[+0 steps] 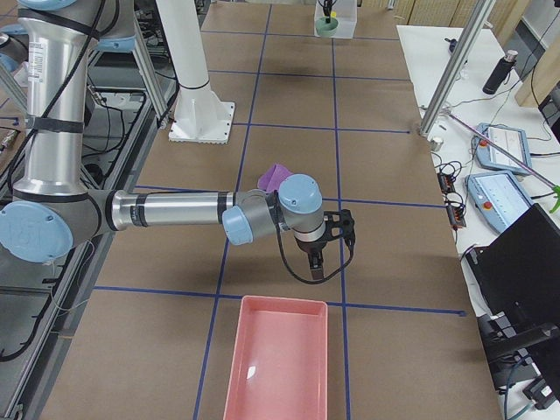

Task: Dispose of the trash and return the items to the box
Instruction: 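Lift the green bowl with the left gripper and place it in the clear bin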

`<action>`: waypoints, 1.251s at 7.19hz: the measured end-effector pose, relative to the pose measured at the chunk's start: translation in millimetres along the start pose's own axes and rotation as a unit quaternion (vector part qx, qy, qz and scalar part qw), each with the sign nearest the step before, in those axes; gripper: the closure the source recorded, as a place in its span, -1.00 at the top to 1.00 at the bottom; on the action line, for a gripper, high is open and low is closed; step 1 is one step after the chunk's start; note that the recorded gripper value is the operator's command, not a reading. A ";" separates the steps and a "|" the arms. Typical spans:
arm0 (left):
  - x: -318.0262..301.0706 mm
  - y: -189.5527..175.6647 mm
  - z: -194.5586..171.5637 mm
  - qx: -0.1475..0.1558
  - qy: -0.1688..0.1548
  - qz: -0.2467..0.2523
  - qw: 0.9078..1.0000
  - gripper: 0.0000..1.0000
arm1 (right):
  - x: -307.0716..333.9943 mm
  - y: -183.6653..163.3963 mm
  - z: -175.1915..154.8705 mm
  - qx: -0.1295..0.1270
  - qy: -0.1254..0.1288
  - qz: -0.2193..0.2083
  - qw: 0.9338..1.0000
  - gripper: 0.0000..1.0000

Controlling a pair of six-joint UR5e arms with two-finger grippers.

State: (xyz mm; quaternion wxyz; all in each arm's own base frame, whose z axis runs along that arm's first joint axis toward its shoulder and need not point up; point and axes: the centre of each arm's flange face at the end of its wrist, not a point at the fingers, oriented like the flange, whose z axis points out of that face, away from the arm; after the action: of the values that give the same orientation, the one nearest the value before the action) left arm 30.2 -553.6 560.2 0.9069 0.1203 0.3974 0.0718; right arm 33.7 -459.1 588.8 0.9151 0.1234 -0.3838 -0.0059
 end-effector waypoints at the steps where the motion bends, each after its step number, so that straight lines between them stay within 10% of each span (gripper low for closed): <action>1: -66.3 -3.1 -19.9 -0.007 -0.012 0.008 1.000 -1.00 | -1.6 -1.2 -0.4 0.001 -0.001 0.001 1.000 1.00; 5: -233.7 -8.8 -26.8 -0.032 -0.053 -0.033 0.997 -1.00 | -5.5 -2.1 3.0 -0.002 -0.002 -0.002 1.000 1.00; 9: -204.9 -36.1 46.4 -0.013 -0.102 -0.056 0.993 -1.00 | -7.3 -2.0 6.2 -0.005 -0.001 -0.004 1.000 1.00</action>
State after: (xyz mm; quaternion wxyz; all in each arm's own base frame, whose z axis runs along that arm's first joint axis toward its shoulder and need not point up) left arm -72.4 -641.9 724.8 0.9468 0.0924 0.3080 0.0135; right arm 24.4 -461.7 587.4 0.9154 0.1204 -0.3839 -0.0119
